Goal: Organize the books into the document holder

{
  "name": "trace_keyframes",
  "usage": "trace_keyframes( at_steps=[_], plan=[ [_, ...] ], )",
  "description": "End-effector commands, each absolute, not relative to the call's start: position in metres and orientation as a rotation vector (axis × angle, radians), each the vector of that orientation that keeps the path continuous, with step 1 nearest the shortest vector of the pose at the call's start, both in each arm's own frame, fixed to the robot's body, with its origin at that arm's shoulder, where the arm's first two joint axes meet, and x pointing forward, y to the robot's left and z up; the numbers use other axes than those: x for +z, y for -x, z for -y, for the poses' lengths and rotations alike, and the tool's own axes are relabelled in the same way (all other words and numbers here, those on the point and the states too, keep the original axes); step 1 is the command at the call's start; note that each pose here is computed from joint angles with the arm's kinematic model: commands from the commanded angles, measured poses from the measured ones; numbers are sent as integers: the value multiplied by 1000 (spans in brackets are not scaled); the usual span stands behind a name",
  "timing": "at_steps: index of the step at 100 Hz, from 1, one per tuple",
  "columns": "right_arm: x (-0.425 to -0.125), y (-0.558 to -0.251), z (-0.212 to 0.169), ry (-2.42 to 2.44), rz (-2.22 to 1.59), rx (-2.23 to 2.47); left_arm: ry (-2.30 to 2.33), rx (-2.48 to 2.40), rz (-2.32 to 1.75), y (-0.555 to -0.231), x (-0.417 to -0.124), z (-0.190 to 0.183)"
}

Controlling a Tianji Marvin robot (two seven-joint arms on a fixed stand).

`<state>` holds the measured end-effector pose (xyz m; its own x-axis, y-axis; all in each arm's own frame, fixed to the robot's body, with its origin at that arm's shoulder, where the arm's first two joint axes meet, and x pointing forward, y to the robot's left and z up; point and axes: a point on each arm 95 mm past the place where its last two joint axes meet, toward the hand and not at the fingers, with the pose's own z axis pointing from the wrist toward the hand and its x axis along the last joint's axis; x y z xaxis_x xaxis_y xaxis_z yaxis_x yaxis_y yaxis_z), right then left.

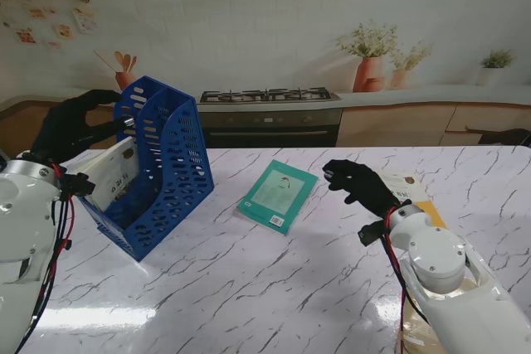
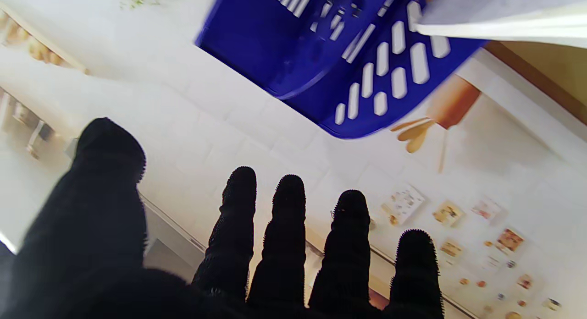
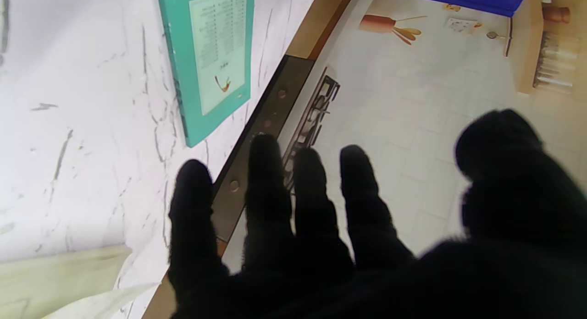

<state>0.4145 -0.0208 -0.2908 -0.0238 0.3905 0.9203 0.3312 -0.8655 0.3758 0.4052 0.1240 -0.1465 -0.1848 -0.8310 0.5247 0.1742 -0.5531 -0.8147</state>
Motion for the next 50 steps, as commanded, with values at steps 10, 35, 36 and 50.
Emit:
trace_keyframes(
  at_steps=[10, 35, 36, 50],
  plan=[
    [-291, -409, 20, -2157, -797, 2075, 1301, -1971, -856, -407, -140, -86],
    [-290, -404, 26, -2143, -793, 2068, 1239, -2162, -926, -417, -147, -35],
    [-290, -404, 26, -2143, -793, 2067, 1240, -2170, -931, -417, -147, -33],
    [-290, -402, 30, -2143, -792, 2064, 1211, -2275, -975, -425, -160, -4]
  ],
)
